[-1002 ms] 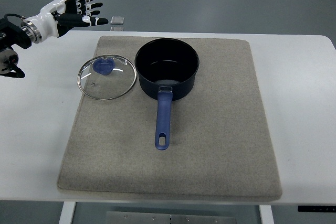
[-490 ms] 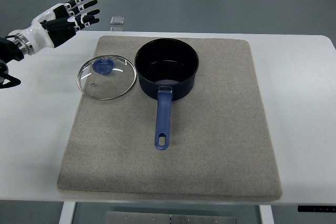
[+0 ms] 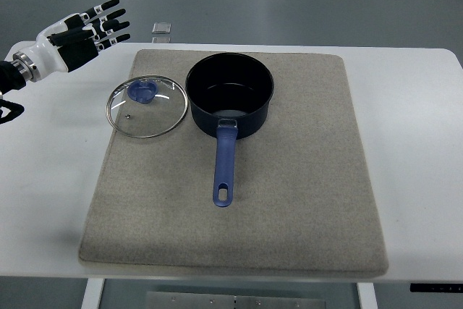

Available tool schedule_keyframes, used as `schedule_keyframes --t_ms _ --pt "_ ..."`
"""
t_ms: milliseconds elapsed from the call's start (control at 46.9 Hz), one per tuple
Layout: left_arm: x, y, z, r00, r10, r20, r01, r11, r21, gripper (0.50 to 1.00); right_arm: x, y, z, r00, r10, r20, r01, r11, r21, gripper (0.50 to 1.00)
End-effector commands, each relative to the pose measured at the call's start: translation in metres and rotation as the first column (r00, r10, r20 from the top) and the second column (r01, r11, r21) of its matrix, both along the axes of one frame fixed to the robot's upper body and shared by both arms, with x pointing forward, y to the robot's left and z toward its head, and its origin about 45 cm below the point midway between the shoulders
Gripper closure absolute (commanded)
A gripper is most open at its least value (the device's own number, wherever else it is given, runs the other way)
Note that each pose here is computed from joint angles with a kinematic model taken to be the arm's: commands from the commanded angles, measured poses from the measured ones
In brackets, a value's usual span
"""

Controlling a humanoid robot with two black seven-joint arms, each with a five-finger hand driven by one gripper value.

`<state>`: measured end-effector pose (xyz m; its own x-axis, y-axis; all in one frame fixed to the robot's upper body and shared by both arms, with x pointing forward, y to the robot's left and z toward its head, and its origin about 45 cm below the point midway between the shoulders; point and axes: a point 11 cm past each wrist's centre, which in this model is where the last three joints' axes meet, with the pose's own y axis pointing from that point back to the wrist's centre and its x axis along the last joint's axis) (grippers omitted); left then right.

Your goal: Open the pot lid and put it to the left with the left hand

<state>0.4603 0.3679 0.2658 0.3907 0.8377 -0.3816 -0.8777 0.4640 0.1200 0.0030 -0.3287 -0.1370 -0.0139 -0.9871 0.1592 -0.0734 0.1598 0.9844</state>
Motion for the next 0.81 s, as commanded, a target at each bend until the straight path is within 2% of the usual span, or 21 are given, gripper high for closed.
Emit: schedule_keyframes --t_ms 0,384,789 --pt "0.000 -0.001 0.000 1.000 -0.002 -0.001 0.002 1.000 0.002 0.506 0.000 0.000 0.000 1.000 0.000 0.000 0.000 1.000 -0.001 0.585" --pt "0.001 -0.006 0.002 1.000 -0.012 0.009 0.012 1.000 -0.007 0.506 0.000 0.000 0.000 1.000 0.000 0.000 0.000 1.000 0.000 0.585" --pt "0.004 -0.019 0.002 1.000 -0.007 0.012 0.009 0.990 -0.141 0.506 0.000 0.000 0.000 1.000 0.000 0.000 0.000 1.000 0.000 0.585"
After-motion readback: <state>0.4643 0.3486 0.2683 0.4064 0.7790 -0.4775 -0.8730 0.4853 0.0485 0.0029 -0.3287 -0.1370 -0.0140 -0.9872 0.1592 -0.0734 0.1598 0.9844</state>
